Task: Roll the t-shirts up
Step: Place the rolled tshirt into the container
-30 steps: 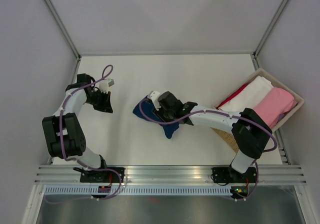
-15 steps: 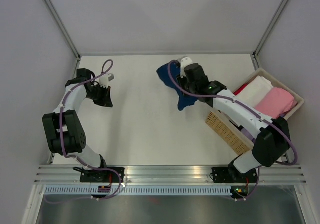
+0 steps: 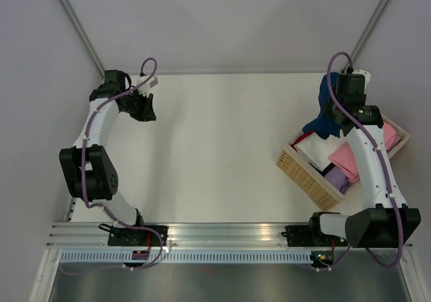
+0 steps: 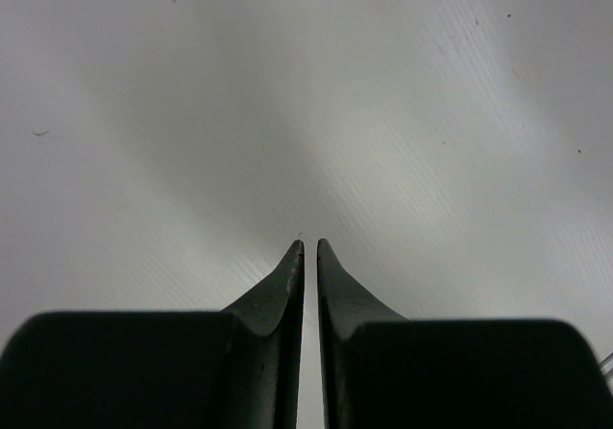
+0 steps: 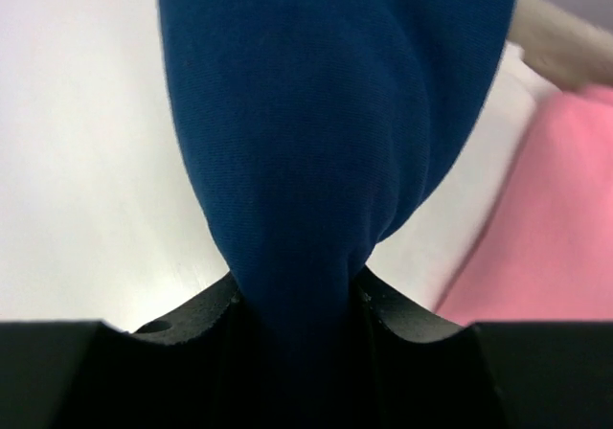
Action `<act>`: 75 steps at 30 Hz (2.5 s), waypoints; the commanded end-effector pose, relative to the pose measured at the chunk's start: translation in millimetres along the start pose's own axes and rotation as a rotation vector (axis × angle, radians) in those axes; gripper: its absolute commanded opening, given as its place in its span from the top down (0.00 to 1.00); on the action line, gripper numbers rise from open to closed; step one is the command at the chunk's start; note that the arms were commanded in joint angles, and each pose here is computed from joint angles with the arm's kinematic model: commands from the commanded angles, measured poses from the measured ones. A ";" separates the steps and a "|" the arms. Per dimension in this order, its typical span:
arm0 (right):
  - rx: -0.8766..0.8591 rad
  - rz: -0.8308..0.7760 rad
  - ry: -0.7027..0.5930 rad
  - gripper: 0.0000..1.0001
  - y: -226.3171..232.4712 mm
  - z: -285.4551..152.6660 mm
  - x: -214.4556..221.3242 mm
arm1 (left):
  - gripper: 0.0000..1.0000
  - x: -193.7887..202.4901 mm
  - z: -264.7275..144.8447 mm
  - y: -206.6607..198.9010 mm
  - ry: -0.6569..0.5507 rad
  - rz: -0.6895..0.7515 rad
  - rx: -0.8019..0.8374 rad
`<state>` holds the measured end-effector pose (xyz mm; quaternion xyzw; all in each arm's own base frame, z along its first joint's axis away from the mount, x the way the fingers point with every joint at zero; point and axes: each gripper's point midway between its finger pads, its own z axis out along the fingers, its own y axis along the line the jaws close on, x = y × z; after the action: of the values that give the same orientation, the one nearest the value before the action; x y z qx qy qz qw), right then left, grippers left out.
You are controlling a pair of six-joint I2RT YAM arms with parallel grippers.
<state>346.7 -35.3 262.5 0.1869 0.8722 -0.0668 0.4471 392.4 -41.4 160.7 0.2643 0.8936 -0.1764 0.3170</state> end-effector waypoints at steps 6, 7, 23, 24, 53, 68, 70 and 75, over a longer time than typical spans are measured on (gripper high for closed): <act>0.315 0.183 0.060 1.00 -102.4 -7.5 13.2 | 0.86 -0.6 9.3 -2.6 -0.015 0.033 0.057; 0.338 0.189 0.069 1.00 -110.8 -8.4 17.5 | 0.86 -0.4 10.4 -3.2 -0.015 0.030 0.065; 0.227 0.190 0.156 1.00 -71.4 32.5 49.8 | 0.85 5.3 14.2 5.3 0.016 0.023 0.033; 0.204 0.193 0.155 1.00 -64.3 33.5 48.7 | 0.85 6.3 14.1 5.5 0.018 0.021 0.033; 0.114 0.215 0.173 0.12 -45.6 15.3 58.7 | 0.83 8.3 20.6 11.1 0.038 0.012 0.030; 0.133 0.303 0.026 0.02 -79.0 17.9 -21.5 | 0.83 11.5 23.2 13.7 0.051 0.013 0.025; 0.111 0.343 0.046 0.02 -82.7 32.1 -22.0 | 0.83 12.5 23.1 14.5 0.054 0.010 0.022; 0.134 0.371 0.075 0.02 -86.9 61.1 -18.7 | 0.83 15.0 24.8 16.7 0.065 0.009 0.017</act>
<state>350.8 -137.5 235.0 0.3729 0.8376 -0.0530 0.3957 394.3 -41.0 126.7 0.2610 0.9052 -0.1905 0.2762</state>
